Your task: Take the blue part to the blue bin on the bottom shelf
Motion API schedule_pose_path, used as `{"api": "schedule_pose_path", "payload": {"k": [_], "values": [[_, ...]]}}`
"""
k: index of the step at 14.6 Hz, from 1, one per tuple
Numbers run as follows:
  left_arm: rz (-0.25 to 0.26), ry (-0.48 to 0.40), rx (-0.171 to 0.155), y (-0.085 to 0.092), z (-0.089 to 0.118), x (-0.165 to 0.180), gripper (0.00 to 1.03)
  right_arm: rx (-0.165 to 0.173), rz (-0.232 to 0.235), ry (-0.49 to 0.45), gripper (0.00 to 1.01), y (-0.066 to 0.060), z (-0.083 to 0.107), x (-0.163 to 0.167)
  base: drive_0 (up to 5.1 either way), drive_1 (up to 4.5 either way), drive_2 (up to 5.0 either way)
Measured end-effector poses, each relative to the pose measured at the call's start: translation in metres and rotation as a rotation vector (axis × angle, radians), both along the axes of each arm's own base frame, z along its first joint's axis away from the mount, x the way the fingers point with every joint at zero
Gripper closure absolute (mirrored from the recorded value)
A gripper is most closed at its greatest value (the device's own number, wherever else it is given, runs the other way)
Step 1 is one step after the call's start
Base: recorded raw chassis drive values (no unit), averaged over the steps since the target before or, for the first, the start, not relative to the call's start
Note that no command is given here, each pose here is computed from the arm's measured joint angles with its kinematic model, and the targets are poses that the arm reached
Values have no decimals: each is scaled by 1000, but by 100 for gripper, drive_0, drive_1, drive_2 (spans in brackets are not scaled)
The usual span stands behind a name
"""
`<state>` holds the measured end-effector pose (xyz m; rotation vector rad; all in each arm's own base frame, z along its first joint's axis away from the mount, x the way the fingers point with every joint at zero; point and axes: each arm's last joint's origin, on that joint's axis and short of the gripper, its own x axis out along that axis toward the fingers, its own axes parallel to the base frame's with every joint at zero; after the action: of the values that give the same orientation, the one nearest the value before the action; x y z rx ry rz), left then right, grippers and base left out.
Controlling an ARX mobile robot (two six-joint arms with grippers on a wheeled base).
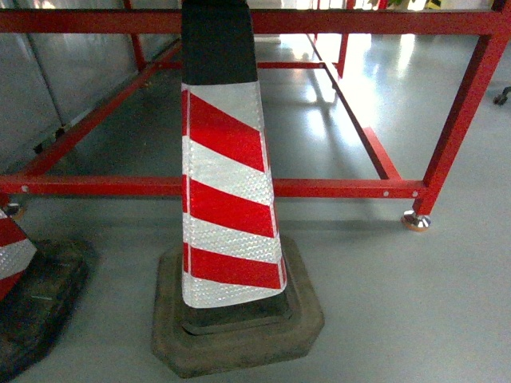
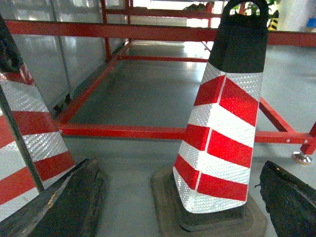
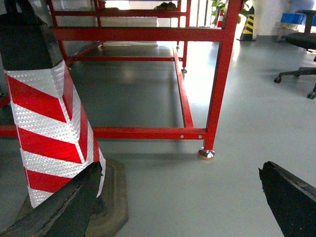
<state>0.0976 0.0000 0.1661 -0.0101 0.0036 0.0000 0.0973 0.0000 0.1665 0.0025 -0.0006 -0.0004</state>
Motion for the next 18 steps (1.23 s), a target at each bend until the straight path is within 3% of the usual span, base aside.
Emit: {"api": "schedule_pose_path", "payload": {"k": [18], "values": [[0,0,0,0,0,0,5,0,0,0,3,0,0,0,0,0,0]]}}
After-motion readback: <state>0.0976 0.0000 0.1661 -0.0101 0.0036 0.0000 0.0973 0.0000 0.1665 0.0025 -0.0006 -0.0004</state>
